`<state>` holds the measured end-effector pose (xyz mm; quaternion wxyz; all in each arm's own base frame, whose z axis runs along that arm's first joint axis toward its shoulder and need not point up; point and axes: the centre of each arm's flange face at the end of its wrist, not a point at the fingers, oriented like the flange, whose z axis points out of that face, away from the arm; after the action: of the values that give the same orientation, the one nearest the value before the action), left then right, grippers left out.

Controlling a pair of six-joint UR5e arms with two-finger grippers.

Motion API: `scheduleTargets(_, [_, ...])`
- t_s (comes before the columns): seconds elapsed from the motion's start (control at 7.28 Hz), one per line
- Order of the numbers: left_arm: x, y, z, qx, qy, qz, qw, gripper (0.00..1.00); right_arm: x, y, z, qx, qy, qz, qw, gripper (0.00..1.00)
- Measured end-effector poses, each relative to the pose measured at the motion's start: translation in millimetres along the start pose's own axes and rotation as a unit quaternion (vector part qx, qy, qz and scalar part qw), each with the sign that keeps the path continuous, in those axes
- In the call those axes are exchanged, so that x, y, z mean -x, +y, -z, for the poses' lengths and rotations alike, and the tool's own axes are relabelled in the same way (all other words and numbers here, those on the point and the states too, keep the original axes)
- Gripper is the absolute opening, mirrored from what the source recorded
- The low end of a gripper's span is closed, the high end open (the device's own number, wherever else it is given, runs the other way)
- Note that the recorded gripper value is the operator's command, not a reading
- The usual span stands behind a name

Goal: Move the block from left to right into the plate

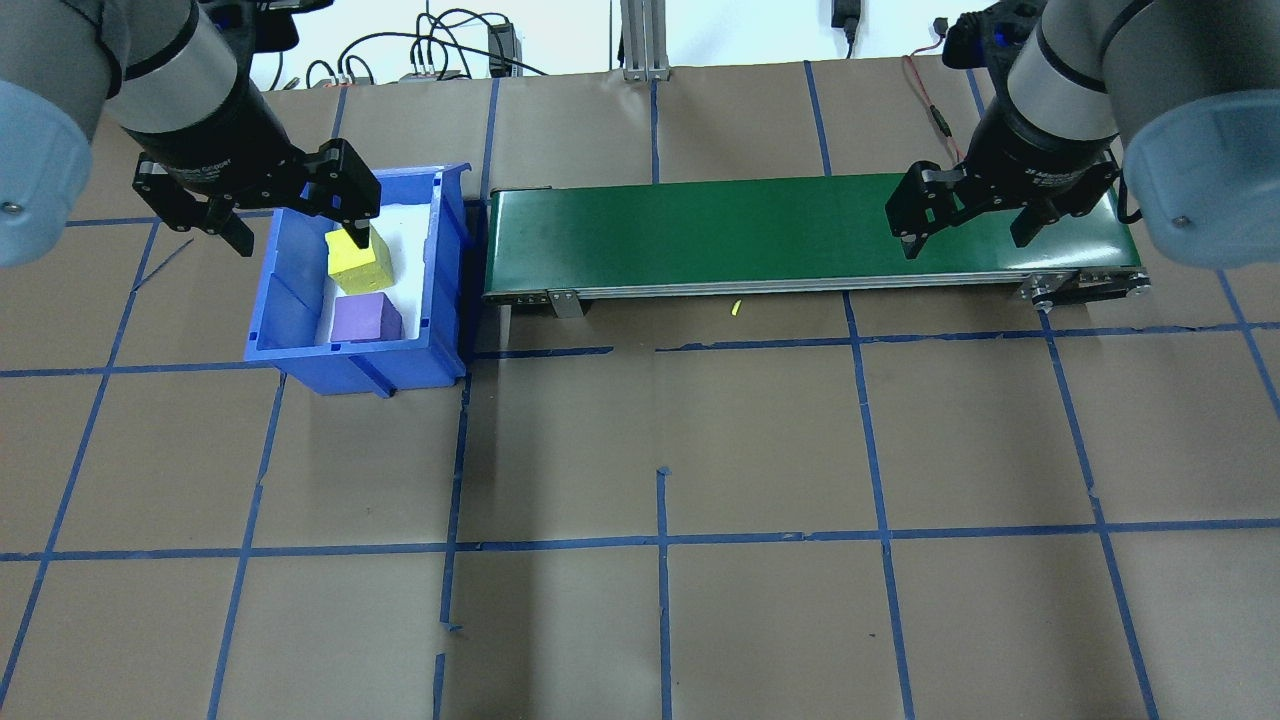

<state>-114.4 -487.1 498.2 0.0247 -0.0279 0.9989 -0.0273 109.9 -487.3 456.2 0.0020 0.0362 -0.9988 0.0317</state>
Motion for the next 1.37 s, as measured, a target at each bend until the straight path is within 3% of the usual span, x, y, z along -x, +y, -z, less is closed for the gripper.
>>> scheduleTargets(0.96, [8.3,0.4,-11.1,0.020,-0.001,0.004,1.000,1.00,0.0,-0.3,0.3,-0.001,0.000,0.001,1.000,1.00])
scheduleTargets(1.37, [38.7,-46.2,-69.6,0.049,0.005,0.028,0.998,1.00,-0.1,-0.7,0.7,-0.004,0.000,0.001,1.000,1.00])
